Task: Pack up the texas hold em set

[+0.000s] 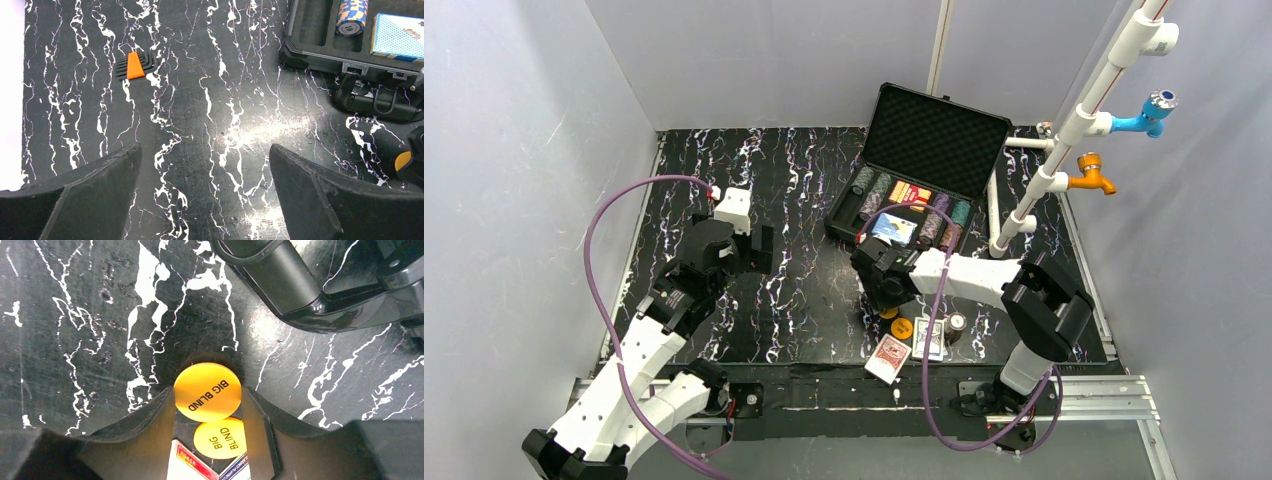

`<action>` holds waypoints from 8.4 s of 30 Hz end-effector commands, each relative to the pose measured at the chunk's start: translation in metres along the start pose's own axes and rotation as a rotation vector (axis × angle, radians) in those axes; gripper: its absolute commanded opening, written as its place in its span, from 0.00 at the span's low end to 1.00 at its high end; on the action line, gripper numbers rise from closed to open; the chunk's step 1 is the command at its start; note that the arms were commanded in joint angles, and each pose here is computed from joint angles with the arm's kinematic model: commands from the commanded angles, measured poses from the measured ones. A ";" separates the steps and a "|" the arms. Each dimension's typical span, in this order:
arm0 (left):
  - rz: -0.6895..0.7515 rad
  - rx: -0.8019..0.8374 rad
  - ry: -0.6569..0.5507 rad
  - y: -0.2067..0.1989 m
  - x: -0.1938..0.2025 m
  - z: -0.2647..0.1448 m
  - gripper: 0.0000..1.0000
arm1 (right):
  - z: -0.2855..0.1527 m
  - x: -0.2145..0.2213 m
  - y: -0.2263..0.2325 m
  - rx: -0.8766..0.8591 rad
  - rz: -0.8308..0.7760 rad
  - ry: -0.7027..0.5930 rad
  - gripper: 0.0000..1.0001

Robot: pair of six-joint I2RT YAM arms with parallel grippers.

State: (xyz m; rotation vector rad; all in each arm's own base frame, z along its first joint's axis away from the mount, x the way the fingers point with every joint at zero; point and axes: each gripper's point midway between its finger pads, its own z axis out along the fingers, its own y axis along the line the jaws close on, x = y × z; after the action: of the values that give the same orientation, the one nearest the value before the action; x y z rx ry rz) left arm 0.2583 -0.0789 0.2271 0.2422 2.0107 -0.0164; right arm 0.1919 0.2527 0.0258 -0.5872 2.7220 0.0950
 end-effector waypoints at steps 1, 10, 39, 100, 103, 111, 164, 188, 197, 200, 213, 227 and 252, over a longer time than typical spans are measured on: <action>0.004 -0.024 -0.010 0.006 0.000 -0.001 0.98 | -0.026 -0.025 0.009 -0.035 0.005 -0.069 0.49; 0.004 -0.024 -0.011 0.006 0.000 -0.001 0.98 | -0.042 -0.044 0.013 -0.044 0.013 -0.120 0.49; 0.007 -0.027 -0.013 0.006 0.000 -0.002 0.98 | -0.082 -0.160 0.003 -0.050 0.070 -0.325 0.50; 0.027 -0.023 0.006 0.005 0.005 0.004 0.98 | 0.012 -0.263 -0.174 0.199 0.383 -0.332 0.51; 0.027 -0.022 0.005 0.004 0.004 0.004 0.98 | 0.015 -0.263 -0.172 0.194 0.382 -0.328 0.52; 0.029 -0.022 0.006 0.004 0.005 0.005 0.98 | 0.016 -0.260 -0.170 0.183 0.380 -0.315 0.67; 0.170 0.588 0.180 -0.123 0.033 -0.023 0.98 | -0.118 -0.059 -0.102 0.040 0.405 -0.296 0.98; 0.182 0.458 0.116 -0.098 0.029 -0.023 0.98 | -0.098 0.076 -0.120 0.168 0.628 -0.001 0.89; 0.182 0.448 0.115 -0.096 0.030 -0.023 0.98 | -0.080 0.087 -0.116 0.148 0.626 0.019 0.73; 0.182 0.447 0.113 -0.096 0.029 -0.022 0.98 | -0.075 0.089 -0.113 0.138 0.619 0.031 0.69; 0.209 0.439 0.110 -0.094 0.030 -0.020 0.98 | -0.072 0.089 -0.111 0.127 0.590 0.049 0.51; 0.212 0.433 0.109 -0.093 0.030 -0.020 0.98 | -0.084 0.060 -0.106 0.091 0.549 0.001 0.01; 0.209 0.481 0.049 -0.099 0.025 -0.025 0.98 | -0.112 -0.051 -0.051 -0.220 0.371 -0.180 0.01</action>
State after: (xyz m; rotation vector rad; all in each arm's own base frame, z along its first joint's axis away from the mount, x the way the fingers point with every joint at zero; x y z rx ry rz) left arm 0.2124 -0.1660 0.2023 0.7355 2.0446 -0.3396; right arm 0.1920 0.1715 0.1085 -0.0126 2.7842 0.2905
